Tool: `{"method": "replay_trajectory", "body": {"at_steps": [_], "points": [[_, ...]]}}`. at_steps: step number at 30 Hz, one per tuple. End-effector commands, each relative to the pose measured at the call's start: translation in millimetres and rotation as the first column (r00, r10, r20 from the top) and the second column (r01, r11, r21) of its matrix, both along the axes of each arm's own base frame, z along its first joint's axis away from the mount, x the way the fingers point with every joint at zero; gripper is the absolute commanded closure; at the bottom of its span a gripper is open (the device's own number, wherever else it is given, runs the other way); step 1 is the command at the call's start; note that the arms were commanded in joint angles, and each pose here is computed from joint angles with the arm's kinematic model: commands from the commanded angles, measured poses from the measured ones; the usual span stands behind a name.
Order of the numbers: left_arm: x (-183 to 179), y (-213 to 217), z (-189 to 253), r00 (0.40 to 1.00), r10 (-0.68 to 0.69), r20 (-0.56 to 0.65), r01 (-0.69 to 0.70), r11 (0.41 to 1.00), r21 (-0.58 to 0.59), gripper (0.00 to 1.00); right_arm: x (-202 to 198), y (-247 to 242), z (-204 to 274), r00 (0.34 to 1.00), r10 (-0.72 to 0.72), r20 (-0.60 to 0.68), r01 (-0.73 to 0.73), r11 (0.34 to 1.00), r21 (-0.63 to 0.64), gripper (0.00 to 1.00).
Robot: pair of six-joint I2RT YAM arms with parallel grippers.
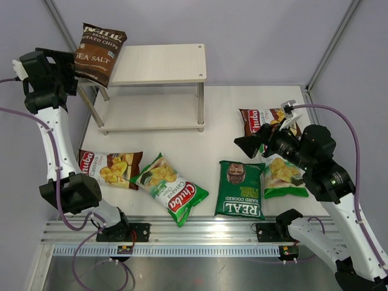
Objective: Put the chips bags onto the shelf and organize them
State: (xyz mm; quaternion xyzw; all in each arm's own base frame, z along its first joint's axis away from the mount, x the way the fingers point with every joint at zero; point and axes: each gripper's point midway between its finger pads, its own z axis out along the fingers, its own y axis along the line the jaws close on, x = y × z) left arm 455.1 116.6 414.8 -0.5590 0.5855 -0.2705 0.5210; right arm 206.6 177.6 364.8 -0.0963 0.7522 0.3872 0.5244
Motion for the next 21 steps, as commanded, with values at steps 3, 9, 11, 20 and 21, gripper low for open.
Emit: {"method": "replay_trajectory", "body": {"at_steps": [3, 9, 11, 20, 21], "points": [[-49, 8, 75, 0.992, 0.043, 0.115, -0.065, 0.979, 0.195, 0.01, 16, 1, -10, 0.998, -0.038, -0.042, 0.036, 0.999, -0.036, 0.00], [-115, -14, 111, 0.989, -0.001, 0.148, -0.059, 0.914, 0.402, 0.01, 24, 23, -24, 0.993, 0.028, -0.113, -0.023, 0.999, 0.042, 0.01], [-133, -17, 91, 0.995, -0.002, 0.100, -0.043, 0.889, 0.456, 0.01, 26, 25, -23, 0.997, 0.029, -0.076, -0.022, 0.996, 0.091, 0.01], [-212, -41, -38, 0.997, 0.014, -0.074, 0.025, 0.864, 0.503, 0.01, 26, 43, -40, 0.982, 0.121, -0.144, -0.104, 0.988, 0.118, 0.01], [-215, -43, -55, 0.994, 0.009, -0.108, 0.045, 0.872, 0.487, 0.01, 26, 44, -47, 0.978, 0.125, -0.164, -0.106, 0.987, 0.121, 0.01]]}}
